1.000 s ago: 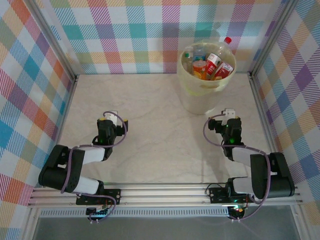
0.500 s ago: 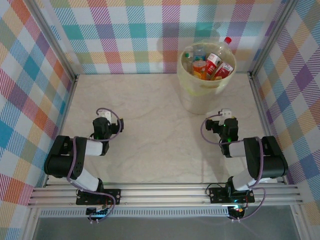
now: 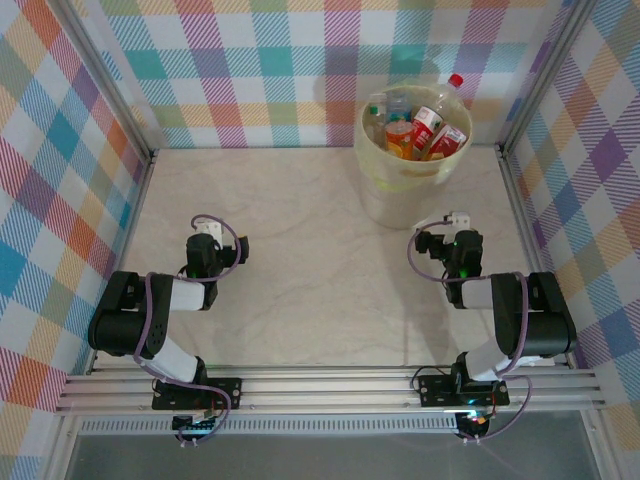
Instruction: Put the plastic bottles in the bin
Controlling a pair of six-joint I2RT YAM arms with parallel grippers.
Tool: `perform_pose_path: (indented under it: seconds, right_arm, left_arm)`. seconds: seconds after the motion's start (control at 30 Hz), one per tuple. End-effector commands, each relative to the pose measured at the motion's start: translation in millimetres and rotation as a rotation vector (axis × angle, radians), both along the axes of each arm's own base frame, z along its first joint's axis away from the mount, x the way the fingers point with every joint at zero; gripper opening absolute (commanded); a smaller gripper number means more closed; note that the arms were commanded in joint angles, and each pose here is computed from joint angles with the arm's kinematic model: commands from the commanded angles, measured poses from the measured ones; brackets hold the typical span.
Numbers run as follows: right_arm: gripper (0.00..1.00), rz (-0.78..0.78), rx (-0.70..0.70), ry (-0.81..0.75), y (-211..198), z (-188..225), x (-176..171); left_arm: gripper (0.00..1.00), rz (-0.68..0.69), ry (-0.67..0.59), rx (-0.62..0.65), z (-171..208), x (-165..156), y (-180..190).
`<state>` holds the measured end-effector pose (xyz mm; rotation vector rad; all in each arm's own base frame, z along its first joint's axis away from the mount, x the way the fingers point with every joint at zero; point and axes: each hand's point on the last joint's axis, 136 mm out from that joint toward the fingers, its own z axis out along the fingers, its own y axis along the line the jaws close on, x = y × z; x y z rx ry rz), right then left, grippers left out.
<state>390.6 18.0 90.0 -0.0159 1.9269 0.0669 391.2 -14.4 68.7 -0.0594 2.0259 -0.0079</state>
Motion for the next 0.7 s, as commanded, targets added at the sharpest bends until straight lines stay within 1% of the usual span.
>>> perform_pose_path:
  seconds: [0.0, 0.07, 0.17, 0.2, 0.27, 0.67]
  right_arm:
    - [1.00, 0.129, 0.004, -0.112, 20.0, 14.5, -14.1]
    - [1.00, 0.076, 0.003, -0.126, 11.2, 13.3, -16.6]
    - [1.00, 0.058, 0.007, -0.029, 9.2, 4.7, 0.0]
    - [1.00, 0.045, 0.015, 0.024, 7.6, 0.1, 6.2]
    - [1.00, 0.048, 0.050, 0.022, 2.0, 1.8, 7.5]
    - [1.00, 0.052, 0.049, 0.020, 2.3, 2.5, 6.7]
  left_arm:
    - [1.00, -0.002, -0.031, -0.017, 9.9, 7.6, 0.1]
    - [1.00, -0.002, -0.029, -0.017, 9.4, 7.3, -0.1]
    - [1.00, -0.001, -0.029, -0.018, 9.5, 7.4, 0.1]
    - [1.00, -0.002, -0.028, -0.016, 9.1, 7.2, 0.2]
    - [1.00, -0.003, -0.028, -0.016, 9.0, 7.2, -0.1]
    - [1.00, -0.002, -0.029, -0.016, 9.4, 7.4, 0.1]
